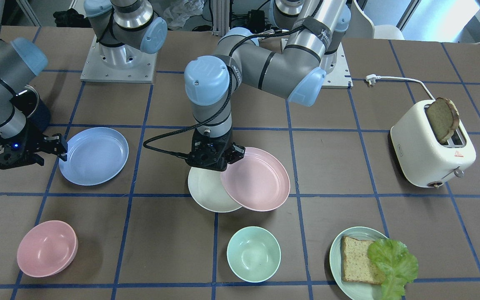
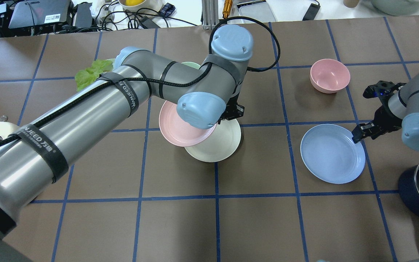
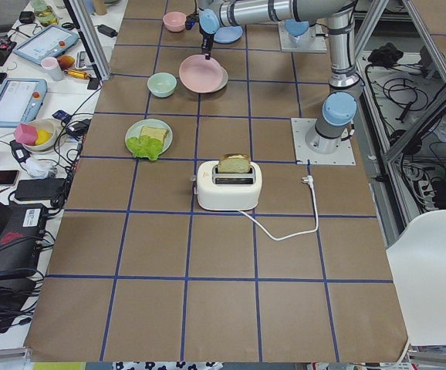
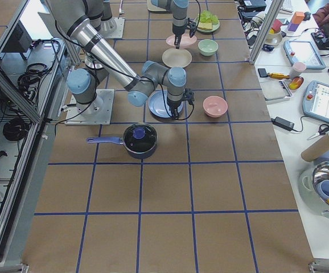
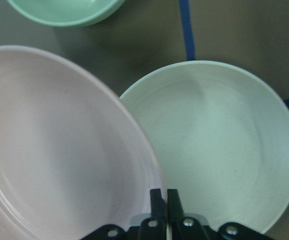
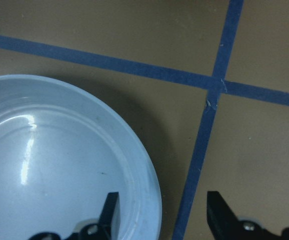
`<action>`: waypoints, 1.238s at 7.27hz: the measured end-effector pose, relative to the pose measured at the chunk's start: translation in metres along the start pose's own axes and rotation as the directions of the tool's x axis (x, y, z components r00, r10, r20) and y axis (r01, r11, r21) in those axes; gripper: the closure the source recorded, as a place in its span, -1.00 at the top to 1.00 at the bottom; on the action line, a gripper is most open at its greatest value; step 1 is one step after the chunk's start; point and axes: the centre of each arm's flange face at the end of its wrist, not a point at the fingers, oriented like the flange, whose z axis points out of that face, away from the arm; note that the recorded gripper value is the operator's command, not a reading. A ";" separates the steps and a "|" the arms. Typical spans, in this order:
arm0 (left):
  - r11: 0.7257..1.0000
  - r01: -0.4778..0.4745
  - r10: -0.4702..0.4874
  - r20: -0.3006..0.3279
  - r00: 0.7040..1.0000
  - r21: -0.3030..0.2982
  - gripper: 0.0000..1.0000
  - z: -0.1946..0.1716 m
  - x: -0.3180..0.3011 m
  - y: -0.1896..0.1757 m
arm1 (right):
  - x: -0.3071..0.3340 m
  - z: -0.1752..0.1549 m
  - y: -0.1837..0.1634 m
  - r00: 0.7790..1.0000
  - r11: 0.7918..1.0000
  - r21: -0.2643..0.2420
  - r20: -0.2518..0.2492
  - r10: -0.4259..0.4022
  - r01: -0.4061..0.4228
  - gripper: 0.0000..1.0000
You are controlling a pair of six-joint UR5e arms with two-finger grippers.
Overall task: Stack three plates with pink and blue
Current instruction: 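Grasp the pink plate rim with the left gripper and carry it onto the cream plate, then release the pink plate on the cream plate and raise the left gripper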
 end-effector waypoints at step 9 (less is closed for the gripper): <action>0.999 -0.039 0.039 0.006 0.999 -0.014 1.00 0.053 0.070 -0.012 | 0.000 0.022 0.001 0.999 0.999 -0.035 0.027 0.033 -0.032 -0.41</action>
